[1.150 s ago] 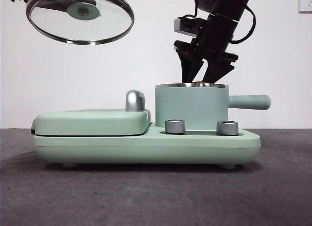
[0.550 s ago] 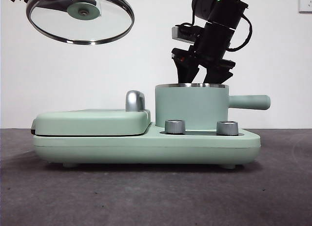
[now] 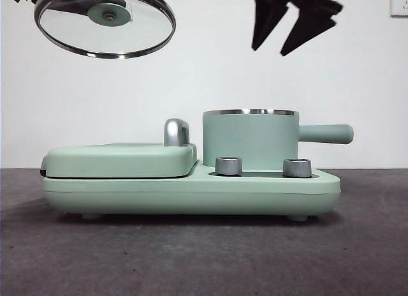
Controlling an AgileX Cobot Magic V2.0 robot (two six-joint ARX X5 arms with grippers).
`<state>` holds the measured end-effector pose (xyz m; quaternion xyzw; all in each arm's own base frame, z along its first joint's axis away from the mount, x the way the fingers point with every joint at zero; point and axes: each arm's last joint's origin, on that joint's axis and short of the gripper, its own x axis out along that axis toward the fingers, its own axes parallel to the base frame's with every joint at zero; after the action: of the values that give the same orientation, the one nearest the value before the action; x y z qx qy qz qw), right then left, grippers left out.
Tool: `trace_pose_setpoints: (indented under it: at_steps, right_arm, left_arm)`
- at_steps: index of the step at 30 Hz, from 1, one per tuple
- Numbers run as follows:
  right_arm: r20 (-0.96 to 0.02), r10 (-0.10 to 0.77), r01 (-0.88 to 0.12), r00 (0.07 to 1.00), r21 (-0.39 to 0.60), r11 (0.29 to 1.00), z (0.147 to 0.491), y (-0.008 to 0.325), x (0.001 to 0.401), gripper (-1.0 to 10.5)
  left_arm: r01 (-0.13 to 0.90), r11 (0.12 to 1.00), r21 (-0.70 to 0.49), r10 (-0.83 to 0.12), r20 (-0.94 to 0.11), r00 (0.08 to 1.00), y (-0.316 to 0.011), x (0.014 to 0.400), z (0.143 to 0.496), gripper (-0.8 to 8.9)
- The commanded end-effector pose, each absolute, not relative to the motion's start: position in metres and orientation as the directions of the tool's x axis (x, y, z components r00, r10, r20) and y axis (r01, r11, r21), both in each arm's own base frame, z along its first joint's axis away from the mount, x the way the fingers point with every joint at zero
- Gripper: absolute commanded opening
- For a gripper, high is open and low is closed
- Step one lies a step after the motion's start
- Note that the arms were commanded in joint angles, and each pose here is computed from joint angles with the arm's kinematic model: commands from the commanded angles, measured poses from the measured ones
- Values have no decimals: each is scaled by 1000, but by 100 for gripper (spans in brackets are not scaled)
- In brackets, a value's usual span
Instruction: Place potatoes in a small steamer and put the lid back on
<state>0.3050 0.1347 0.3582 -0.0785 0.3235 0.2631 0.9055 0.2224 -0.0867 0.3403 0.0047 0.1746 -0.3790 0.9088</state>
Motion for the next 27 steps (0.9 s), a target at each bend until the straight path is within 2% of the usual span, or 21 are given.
trace_pose_setpoints:
  at_steps: [1, 6, 13, 17, 24, 27]
  right_arm:
    - [-573, 446, -526, 688, 30, 850, 357, 124, 276, 324]
    - [-515, 466, -517, 720, 51, 855, 341, 99, 219, 324]
    - [-464, 493, -541, 736, 37, 840, 331, 84, 173, 324]
    - [-426, 545, -592, 722, 25, 805, 330, 77, 150, 324]
    - [-442, 556, -607, 704, 34, 794, 332, 67, 125, 324]
    - [-461, 568, -620, 682, 48, 783, 330, 64, 119, 324]
  left_arm:
    - [702, 706, -95, -695, -285, 661, -88, 223, 348, 10]
    - [714, 694, -93, -706, -283, 649, -92, 222, 348, 10]
    - [754, 654, -67, -745, -232, 626, -107, 226, 349, 10]
    - [760, 649, -40, -750, -201, 630, -122, 232, 347, 10]
    - [786, 618, -21, -782, -123, 611, -154, 250, 337, 10]
    - [772, 635, -28, -771, -96, 630, -169, 258, 329, 10]
